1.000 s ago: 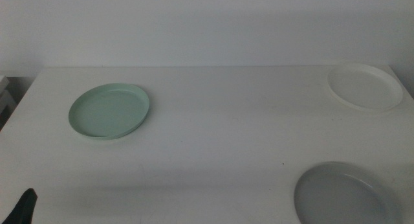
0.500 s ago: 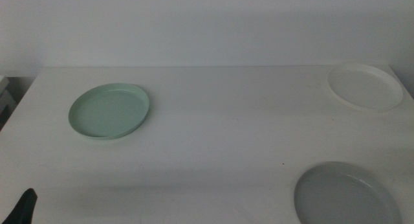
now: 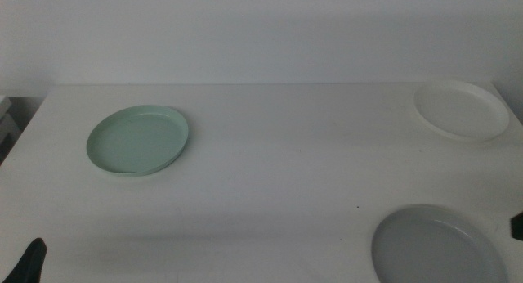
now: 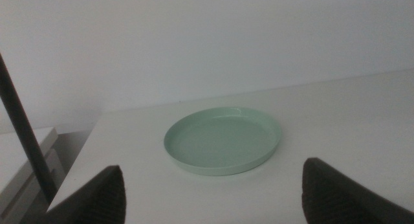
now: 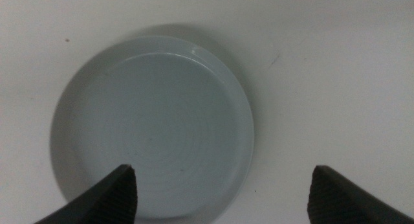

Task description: Stack the three bowls on top of each other.

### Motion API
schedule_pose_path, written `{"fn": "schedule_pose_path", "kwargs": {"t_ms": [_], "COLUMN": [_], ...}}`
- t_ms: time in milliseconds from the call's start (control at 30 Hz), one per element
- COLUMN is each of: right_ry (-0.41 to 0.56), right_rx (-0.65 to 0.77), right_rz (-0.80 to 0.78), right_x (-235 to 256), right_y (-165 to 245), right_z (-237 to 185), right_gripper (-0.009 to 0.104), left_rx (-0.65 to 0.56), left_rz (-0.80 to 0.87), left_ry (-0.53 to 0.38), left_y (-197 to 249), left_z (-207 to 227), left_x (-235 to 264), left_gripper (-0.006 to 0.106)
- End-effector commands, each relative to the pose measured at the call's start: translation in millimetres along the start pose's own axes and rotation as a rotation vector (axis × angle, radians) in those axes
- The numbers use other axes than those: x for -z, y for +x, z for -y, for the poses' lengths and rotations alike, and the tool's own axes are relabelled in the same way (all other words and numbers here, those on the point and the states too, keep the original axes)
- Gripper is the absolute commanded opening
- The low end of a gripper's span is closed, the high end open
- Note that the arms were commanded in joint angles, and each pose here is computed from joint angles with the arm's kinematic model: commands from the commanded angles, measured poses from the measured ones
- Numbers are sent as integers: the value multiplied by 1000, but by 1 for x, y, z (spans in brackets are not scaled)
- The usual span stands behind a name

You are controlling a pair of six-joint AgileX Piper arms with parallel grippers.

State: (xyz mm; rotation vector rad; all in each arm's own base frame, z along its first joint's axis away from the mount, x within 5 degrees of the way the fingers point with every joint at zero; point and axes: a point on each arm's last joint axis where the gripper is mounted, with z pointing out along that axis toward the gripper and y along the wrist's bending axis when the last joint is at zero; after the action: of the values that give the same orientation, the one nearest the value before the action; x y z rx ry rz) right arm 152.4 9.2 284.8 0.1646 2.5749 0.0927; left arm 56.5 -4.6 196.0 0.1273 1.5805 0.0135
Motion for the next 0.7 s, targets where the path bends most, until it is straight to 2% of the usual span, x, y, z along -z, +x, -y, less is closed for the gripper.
{"fn": "schedule_pose_path", "kwargs": {"t_ms": [0, 133, 333, 667], "right_ry": [-6, 11, 29, 53], "right_rx": [-5, 27, -45, -75], "right_rz": [47, -41, -121, -226], "right_x": [-4, -28, -60, -120], "right_y": [-17, -22, -30, -35], "right_z": [-2, -3, 12, 27], "right_gripper": [96, 96, 95, 83], "left_rx": [12, 12, 12, 12], "left_rz": [76, 76, 76, 76], "left_ry": [-19, -19, -19, -19], "left_y": [-5, -5, -5, -5], "left_z": [-2, -2, -2, -2], "left_x": [1, 1, 1, 1], "left_gripper": [90, 90, 90, 90]}}
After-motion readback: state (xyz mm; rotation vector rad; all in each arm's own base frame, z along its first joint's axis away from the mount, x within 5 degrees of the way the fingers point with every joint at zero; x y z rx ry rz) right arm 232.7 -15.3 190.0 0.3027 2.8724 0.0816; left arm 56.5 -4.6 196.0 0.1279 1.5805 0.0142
